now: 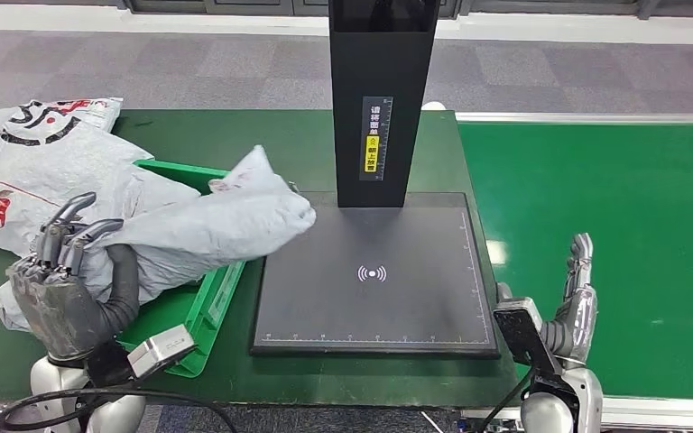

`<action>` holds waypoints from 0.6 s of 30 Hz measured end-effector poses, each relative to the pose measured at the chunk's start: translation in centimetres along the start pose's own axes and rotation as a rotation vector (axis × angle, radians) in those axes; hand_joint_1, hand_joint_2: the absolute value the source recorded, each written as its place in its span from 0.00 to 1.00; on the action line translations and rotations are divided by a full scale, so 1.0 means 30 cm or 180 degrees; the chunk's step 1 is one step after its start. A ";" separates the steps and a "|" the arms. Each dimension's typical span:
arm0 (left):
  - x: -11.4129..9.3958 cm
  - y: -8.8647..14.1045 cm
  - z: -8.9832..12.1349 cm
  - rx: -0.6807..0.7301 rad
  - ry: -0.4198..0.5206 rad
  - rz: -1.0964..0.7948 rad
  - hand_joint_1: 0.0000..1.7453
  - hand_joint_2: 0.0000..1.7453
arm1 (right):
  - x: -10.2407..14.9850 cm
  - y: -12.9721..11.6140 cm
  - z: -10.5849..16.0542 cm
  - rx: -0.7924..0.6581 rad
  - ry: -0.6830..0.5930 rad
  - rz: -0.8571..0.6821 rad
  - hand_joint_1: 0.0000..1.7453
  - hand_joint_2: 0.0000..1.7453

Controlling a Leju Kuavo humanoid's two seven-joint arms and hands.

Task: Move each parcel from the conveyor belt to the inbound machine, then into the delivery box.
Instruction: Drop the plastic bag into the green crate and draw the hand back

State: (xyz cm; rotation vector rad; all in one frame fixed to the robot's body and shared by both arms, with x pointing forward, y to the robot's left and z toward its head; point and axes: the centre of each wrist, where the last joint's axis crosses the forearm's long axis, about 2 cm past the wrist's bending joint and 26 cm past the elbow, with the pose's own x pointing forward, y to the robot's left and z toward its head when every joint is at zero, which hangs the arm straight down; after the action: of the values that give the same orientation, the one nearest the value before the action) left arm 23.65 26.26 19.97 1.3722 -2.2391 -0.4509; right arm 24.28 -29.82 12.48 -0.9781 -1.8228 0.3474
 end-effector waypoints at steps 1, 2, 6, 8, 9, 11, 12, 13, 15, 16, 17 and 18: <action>-0.004 0.001 -0.003 0.0017 0.0018 -0.0122 1.00 1.00 | 0.005 0.003 -0.003 0.0000 -0.0005 -0.0009 0.00 1.00; -0.008 0.001 -0.008 0.0027 0.0035 -0.0240 1.00 1.00 | 0.010 0.006 -0.006 0.0000 -0.0012 -0.0016 0.00 1.00; -0.025 0.002 -0.038 0.0069 0.0101 -0.0756 1.00 1.00 | 0.025 0.015 -0.016 -0.0001 -0.0042 -0.0040 0.00 1.00; -0.034 0.005 -0.051 0.0096 0.0137 -0.0982 1.00 1.00 | 0.029 0.018 -0.016 0.0000 -0.0045 -0.0048 0.00 1.00; -0.039 0.007 -0.056 0.0109 0.0156 -0.1083 1.00 1.00 | 0.030 0.020 -0.017 -0.0002 -0.0046 -0.0052 0.00 1.00; -0.058 0.014 -0.065 0.0141 0.0185 -0.1235 1.00 1.00 | 0.033 0.023 -0.017 -0.0002 -0.0047 -0.0059 0.00 1.00; -0.071 0.020 -0.068 0.0154 0.0183 -0.1297 1.00 1.00 | 0.033 0.025 -0.017 0.0001 -0.0047 -0.0061 0.00 1.00; -0.086 0.027 -0.071 0.0163 0.0166 -0.1352 1.00 1.00 | 0.034 0.028 -0.016 0.0005 -0.0046 -0.0064 0.00 1.00; -0.115 0.041 -0.072 0.0172 0.0154 -0.1461 1.00 1.00 | 0.035 0.031 -0.014 0.0012 -0.0042 -0.0069 0.00 1.00; -0.127 0.047 -0.072 0.0177 0.0167 -0.1508 1.00 1.00 | 0.035 0.032 -0.014 0.0014 -0.0041 -0.0071 0.00 1.00; -0.136 0.053 -0.071 0.0183 0.0189 -0.1545 1.00 1.00 | 0.035 0.032 -0.014 0.0015 -0.0039 -0.0072 0.00 1.00; -0.144 0.057 -0.071 0.0186 0.0200 -0.1576 1.00 1.00 | 0.035 0.033 -0.013 0.0018 -0.0039 -0.0073 0.00 1.00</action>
State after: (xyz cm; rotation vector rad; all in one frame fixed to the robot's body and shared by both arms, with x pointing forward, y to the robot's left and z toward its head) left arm 25.23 30.81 21.64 1.9480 -1.8616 -0.4974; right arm 24.90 -28.46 12.72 -0.9522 -1.8416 0.3448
